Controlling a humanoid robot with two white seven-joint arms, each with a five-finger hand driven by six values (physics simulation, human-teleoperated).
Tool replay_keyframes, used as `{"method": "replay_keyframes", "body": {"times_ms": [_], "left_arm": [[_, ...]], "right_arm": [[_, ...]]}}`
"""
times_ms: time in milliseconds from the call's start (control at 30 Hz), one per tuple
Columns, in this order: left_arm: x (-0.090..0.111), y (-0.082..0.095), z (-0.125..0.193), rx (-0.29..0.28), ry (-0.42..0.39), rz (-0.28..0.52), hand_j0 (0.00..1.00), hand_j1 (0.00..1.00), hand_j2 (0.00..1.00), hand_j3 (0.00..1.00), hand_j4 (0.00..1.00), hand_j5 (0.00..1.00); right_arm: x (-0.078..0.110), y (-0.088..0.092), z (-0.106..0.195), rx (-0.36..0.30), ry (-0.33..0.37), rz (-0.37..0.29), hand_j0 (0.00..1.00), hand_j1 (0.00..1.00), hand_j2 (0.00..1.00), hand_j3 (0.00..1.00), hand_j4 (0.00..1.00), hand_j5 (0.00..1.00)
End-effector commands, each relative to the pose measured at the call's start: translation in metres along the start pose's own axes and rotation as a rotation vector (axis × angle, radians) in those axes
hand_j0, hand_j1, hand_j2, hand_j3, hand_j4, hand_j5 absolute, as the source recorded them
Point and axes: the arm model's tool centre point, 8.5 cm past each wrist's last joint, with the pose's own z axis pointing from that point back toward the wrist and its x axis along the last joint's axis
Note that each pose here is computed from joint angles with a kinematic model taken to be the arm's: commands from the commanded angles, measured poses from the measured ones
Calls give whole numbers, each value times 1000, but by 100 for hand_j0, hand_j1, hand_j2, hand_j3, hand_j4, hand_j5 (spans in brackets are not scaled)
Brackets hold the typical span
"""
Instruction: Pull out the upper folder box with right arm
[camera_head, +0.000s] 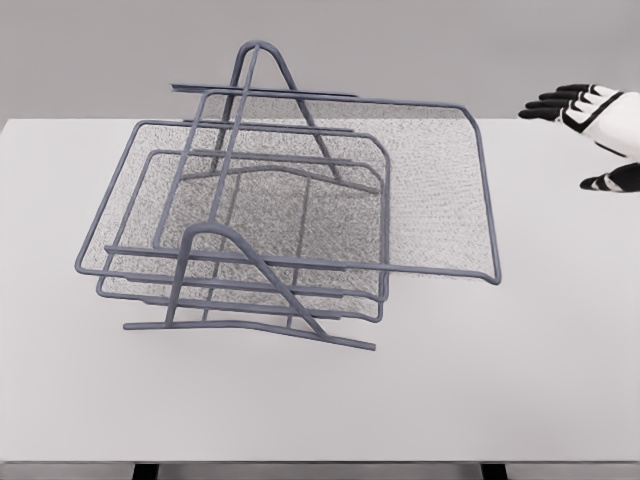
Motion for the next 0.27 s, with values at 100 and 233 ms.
{"method": "replay_keyframes", "body": {"times_ms": [100,233], "left_arm": [[0,0,0,-1,0,0,100,100,100,100,100,100],[-1,0,0,-1,2,-2,100,100,100,100,100,100]], "right_arm": [[6,8,-10,-56,-30,-71,100,100,100,100,100,100],[5,11,-10,-53,-27,-76,100,100,100,100,100,100]]}}
